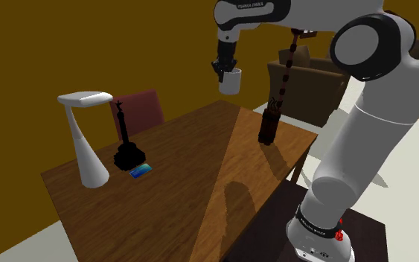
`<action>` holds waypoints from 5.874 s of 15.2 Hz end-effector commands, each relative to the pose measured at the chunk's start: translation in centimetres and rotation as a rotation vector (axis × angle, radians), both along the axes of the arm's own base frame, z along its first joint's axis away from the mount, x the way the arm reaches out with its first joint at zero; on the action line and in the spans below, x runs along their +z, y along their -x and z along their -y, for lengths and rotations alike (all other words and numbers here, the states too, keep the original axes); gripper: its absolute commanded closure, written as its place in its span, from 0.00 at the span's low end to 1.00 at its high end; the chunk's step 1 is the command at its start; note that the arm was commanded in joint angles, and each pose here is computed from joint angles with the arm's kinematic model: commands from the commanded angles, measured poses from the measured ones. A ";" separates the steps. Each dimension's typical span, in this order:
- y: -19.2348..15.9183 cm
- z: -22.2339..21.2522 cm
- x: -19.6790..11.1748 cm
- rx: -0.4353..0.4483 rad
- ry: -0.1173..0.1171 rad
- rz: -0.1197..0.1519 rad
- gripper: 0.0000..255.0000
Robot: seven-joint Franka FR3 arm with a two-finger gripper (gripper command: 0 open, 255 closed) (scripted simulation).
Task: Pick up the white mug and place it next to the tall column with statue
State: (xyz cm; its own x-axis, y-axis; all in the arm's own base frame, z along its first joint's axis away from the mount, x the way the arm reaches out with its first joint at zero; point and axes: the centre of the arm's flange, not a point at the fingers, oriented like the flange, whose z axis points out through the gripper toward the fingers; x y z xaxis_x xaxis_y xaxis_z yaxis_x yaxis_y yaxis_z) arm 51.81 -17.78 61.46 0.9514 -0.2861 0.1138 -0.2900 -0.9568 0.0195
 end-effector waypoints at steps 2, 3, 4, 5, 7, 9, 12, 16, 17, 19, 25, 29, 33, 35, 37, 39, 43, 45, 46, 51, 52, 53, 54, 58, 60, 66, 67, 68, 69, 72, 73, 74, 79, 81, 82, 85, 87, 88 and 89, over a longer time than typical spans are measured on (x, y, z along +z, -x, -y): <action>-0.1 0.0 1.7 0.000 0.000 0.000 1.00; -0.1 0.0 2.2 0.000 0.000 0.000 1.00; -0.1 0.0 2.7 0.000 0.000 0.000 1.00; -0.1 0.0 3.2 0.000 0.000 0.000 1.00; -0.1 0.0 4.3 0.000 0.000 0.000 1.00; -0.1 0.0 5.4 0.000 0.000 0.000 1.00; -0.1 0.0 6.9 0.000 0.000 0.000 1.00; -0.1 0.0 9.1 0.000 0.000 0.000 1.00; -0.1 0.0 9.6 0.000 0.000 0.000 1.00; -0.1 -1.3 9.6 0.000 0.000 0.000 1.00; -0.2 -9.2 9.6 0.000 0.000 0.000 1.00; -0.3 -14.5 9.6 0.000 0.000 0.000 1.00; -0.4 -19.8 9.7 0.000 0.000 0.000 1.00; -0.4 -22.4 9.7 0.000 0.000 0.000 1.00; -0.4 -25.0 9.7 0.000 0.000 0.000 1.00; -0.5 -27.7 9.7 0.000 0.000 0.000 1.00; -0.5 -33.0 9.7 0.000 0.000 0.000 1.00; -0.6 -34.8 9.2 0.000 0.000 0.000 1.00; -0.6 -34.8 8.6 0.000 0.000 0.000 1.00; -0.6 -34.8 6.0 0.000 0.000 0.000 1.00; -0.6 -34.8 5.5 0.000 0.000 0.000 1.00; -0.6 -34.8 4.9 0.000 0.000 0.000 1.00; -0.6 -34.8 4.4 0.000 0.000 0.000 1.00; -0.6 -34.8 2.3 0.000 0.000 0.000 1.00; -0.6 -34.8 1.2 0.000 0.000 0.000 1.00; -0.6 -34.8 -1.9 0.000 0.000 0.000 1.00; -0.6 -34.8 -2.5 0.000 0.000 0.000 1.00; -0.6 -34.8 -3.0 0.000 0.000 0.000 1.00; -0.6 -34.8 -3.5 0.000 0.000 0.000 1.00; -0.6 -34.8 -5.1 0.000 0.000 0.000 1.00; -0.6 -34.8 -5.6 0.000 0.000 0.000 1.00; -0.6 -34.8 -6.2 0.000 0.000 0.000 1.00; -0.6 -34.8 -8.8 0.000 0.000 0.000 1.00; -0.6 -34.8 -9.9 0.000 0.000 0.000 1.00; -0.6 -34.8 -10.4 0.000 0.000 0.000 1.00; -0.6 -34.8 -12.0 0.000 0.000 0.000 1.00; -0.6 -34.8 -13.0 0.000 0.000 0.000 1.00; -0.6 -34.8 -13.5 0.000 0.000 0.000 1.00; -0.6 -34.8 -14.1 0.000 0.000 0.000 1.00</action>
State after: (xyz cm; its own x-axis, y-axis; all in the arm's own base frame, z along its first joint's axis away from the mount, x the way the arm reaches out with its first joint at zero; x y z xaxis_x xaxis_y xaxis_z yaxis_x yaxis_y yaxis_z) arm 52.41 17.11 47.96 0.9515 -0.2859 0.1132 -0.2899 -0.9568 0.0201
